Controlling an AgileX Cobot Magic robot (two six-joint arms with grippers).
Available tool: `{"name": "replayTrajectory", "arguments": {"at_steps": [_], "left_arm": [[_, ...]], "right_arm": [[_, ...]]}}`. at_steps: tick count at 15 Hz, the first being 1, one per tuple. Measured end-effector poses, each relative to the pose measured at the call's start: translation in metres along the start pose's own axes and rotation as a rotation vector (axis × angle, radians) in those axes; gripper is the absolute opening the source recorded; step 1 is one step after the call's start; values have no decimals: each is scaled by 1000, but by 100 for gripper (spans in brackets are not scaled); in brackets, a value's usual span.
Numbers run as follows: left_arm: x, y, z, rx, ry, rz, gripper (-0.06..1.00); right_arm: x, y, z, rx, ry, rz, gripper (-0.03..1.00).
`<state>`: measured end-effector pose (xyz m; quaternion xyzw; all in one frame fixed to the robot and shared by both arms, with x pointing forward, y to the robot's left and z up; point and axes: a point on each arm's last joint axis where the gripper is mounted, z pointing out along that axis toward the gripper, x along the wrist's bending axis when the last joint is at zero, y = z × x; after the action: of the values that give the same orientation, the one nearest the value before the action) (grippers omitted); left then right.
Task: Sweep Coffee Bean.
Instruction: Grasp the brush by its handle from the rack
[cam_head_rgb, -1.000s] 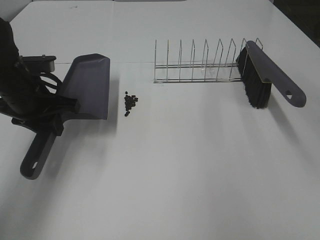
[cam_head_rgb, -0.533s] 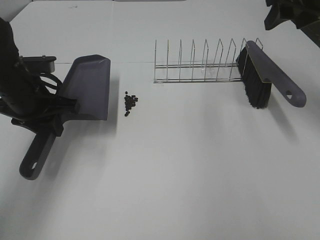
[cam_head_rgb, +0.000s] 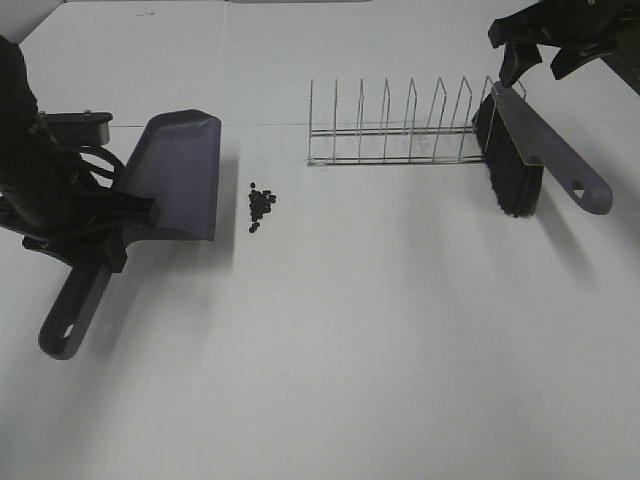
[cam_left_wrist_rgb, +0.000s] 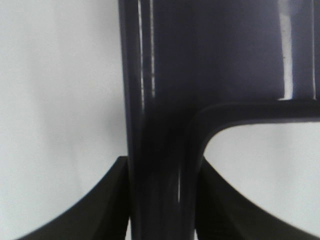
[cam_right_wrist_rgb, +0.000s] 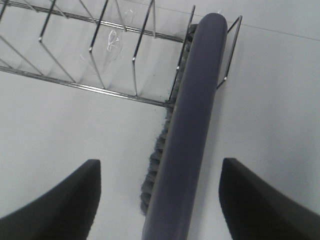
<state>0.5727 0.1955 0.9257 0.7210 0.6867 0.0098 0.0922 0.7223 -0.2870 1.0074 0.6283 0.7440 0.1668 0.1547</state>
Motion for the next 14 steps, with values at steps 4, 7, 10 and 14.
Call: {"name": "replayTrajectory", "arguments": {"at_steps": [4,7,10,14], "left_arm": [[0,0,0,0,0,0,32],[0,0,0,0,0,1,32],[0,0,0,0,0,1,32],[0,0,0,0,0,2,32]], "right_arm": [[-7,5,40,71,-31,13,56],[-7,-2,63,118,-26,13,55],[-8,-8,79,148,-27,11,52],[-12,-11,89,156,-49,31,27]]}}
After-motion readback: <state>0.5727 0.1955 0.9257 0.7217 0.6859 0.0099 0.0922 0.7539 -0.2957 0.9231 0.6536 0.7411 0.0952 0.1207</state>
